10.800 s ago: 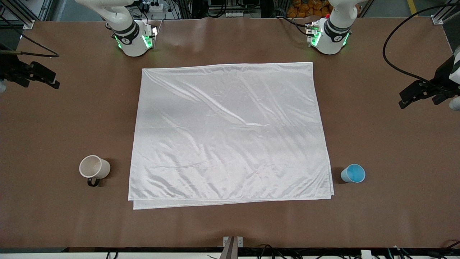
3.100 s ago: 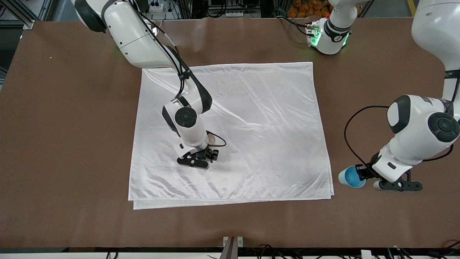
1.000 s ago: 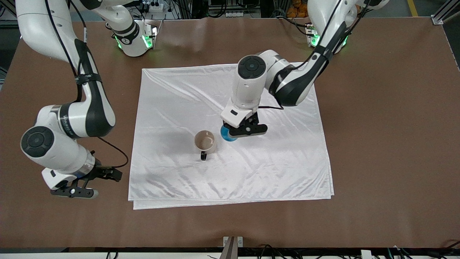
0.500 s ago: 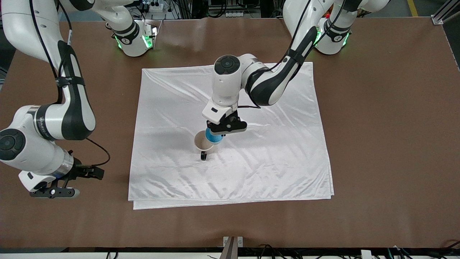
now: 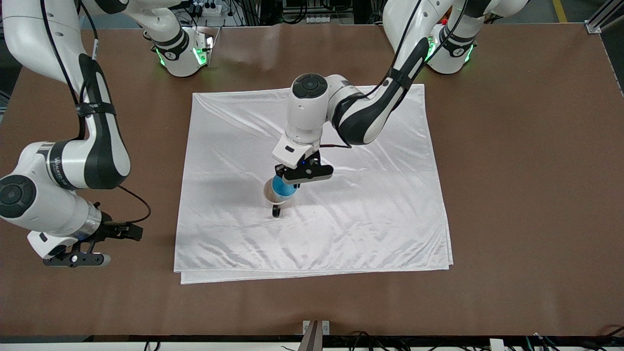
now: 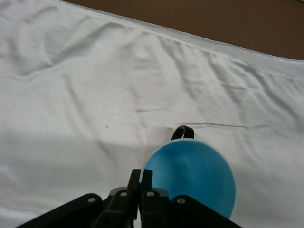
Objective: Place blue cup into white mug on cloth
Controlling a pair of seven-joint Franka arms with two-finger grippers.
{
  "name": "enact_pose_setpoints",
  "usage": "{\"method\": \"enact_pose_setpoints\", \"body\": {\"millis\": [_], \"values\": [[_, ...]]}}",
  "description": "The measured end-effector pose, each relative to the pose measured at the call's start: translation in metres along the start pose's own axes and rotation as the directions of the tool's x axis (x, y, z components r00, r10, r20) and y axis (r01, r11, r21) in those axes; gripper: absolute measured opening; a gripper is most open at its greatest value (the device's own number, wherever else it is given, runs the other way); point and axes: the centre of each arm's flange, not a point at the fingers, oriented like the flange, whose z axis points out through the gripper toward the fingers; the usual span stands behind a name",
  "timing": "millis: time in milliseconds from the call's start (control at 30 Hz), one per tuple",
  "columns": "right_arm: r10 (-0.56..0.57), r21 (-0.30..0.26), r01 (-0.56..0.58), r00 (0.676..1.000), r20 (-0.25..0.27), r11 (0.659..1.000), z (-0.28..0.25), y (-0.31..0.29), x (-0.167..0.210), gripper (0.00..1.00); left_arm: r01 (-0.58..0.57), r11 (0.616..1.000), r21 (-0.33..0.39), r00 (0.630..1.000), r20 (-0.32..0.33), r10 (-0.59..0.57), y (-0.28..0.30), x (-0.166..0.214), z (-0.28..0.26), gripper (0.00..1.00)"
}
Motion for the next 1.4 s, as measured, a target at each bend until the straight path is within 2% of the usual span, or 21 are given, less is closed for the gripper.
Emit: {"method": "enact_pose_setpoints", "body": {"millis": [367, 967, 1233, 1300, 1333, 1400], "values": [[0.001, -0.001, -0.001, 1.0, 0.001, 1.0, 0.0, 0.002, 0.0, 1.0, 0.0, 0.999, -0.032, 1.0, 0.001, 0.0, 0.01, -0.016, 0.015, 0.04], [0.001, -0.001, -0.001, 1.0, 0.005, 1.0, 0.002, 0.001, -0.001, 1.0, 0.001, 1.0, -0.012, 1.0, 0.025, 0.0, 0.01, -0.037, 0.047, 0.04], [0.009, -0.002, -0.009, 1.0, 0.02, 1.0, -0.015, 0.007, -0.006, 1.0, 0.054, 0.998, -0.013, 0.998, 0.028, -0.054, 0.012, -0.044, 0.05, 0.05], [0.014, -0.002, -0.013, 1.0, 0.017, 1.0, -0.026, 0.011, -0.009, 1.0, 0.057, 0.998, -0.013, 0.998, 0.028, -0.057, 0.013, -0.044, 0.05, 0.09], [0.017, -0.002, -0.016, 1.0, 0.015, 1.0, -0.032, 0.013, -0.011, 1.0, 0.058, 0.998, -0.013, 0.998, 0.028, -0.057, 0.013, -0.044, 0.05, 0.17], [0.021, 0.0, -0.021, 1.0, 0.011, 1.0, -0.043, 0.017, -0.016, 1.0, 0.059, 0.998, -0.013, 0.998, 0.028, -0.059, 0.013, -0.043, 0.05, 0.26]]}}
